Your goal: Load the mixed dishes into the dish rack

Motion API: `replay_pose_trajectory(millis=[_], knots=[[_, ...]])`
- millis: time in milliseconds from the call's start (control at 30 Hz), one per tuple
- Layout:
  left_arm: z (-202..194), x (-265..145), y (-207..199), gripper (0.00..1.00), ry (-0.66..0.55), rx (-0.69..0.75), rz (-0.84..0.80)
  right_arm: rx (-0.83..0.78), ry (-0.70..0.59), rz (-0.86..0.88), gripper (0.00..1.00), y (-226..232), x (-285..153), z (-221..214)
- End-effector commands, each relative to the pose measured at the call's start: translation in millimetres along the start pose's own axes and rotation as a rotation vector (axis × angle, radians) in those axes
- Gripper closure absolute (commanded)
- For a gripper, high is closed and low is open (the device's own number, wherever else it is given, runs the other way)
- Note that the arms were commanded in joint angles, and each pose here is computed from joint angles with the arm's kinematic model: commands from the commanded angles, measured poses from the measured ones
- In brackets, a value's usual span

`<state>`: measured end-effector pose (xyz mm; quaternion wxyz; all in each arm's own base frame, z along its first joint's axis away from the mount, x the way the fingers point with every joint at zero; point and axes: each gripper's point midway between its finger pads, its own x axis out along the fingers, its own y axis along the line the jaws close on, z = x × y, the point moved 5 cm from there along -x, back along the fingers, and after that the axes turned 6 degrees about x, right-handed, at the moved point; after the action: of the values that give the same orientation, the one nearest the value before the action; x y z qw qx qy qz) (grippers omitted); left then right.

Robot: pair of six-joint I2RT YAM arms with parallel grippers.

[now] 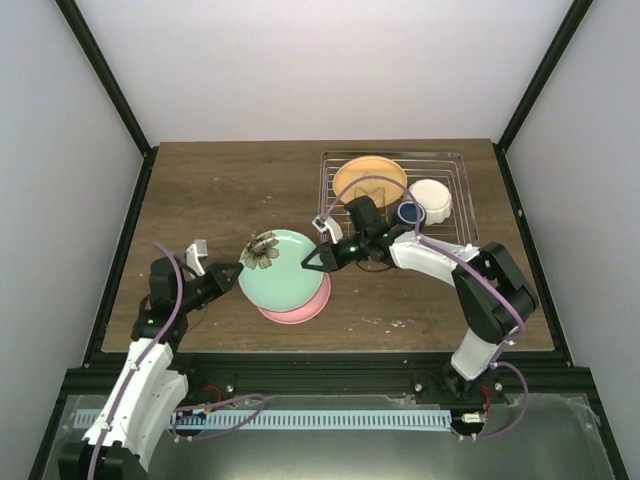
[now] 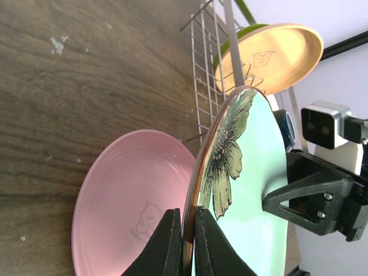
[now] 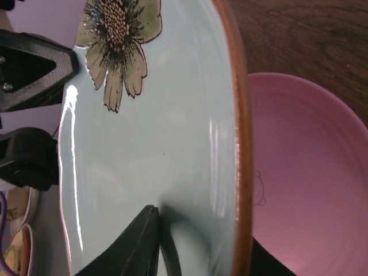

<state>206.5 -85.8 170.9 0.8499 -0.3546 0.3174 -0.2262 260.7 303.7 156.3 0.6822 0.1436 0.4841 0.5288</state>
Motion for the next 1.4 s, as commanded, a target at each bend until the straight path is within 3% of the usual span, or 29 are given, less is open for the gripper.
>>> replay_pose_trajectory(millis=[0,67,133,200,300,400,567,900,1233,1367], knots=[[19.9,-5.6,-26.3,1.00,-0.068,0.055,-0.109,-0.044,0.008,0.138,0.86,18.0,4.1,6.2],[19.4,-4.3,-22.9,0.99,-0.072,0.058,-0.095,-0.053,0.006,0.152,0.95,21.2,3.0,8.2],[18.1,-2.9,-18.4,0.92,-0.070,0.058,-0.073,-0.065,-0.003,0.148,0.97,23.3,1.3,11.0],[17.5,-1.9,-14.9,0.78,-0.068,0.059,-0.059,-0.080,-0.013,0.132,0.98,25.0,-1.0,14.6],[16.4,-1.1,-12.4,0.46,-0.063,0.067,-0.045,-0.108,-0.029,0.090,0.99,27.0,-5.7,22.2],[16.5,-1.9,-10.3,0.25,-0.059,0.082,-0.017,-0.151,-0.057,0.052,0.99,32.9,-13.3,33.3],[15.8,-5.4,-6.5,0.04,-0.058,0.098,0.031,-0.207,-0.135,-0.028,0.99,39.7,-35.3,60.3],[22.0,-13.9,15.8,0.00,-0.065,0.124,0.269,-0.474,-0.398,-0.365,0.99,77.4,-122.1,115.3],[26.1,-18.5,36.7,0.00,-0.072,0.125,0.491,-0.807,-0.665,-0.830,0.99,103.2,-208.1,130.8],[28.3,-6.6,40.5,0.00,-0.050,0.156,0.516,-0.923,-0.696,-1.013,0.99,101.4,-227.6,128.2]])
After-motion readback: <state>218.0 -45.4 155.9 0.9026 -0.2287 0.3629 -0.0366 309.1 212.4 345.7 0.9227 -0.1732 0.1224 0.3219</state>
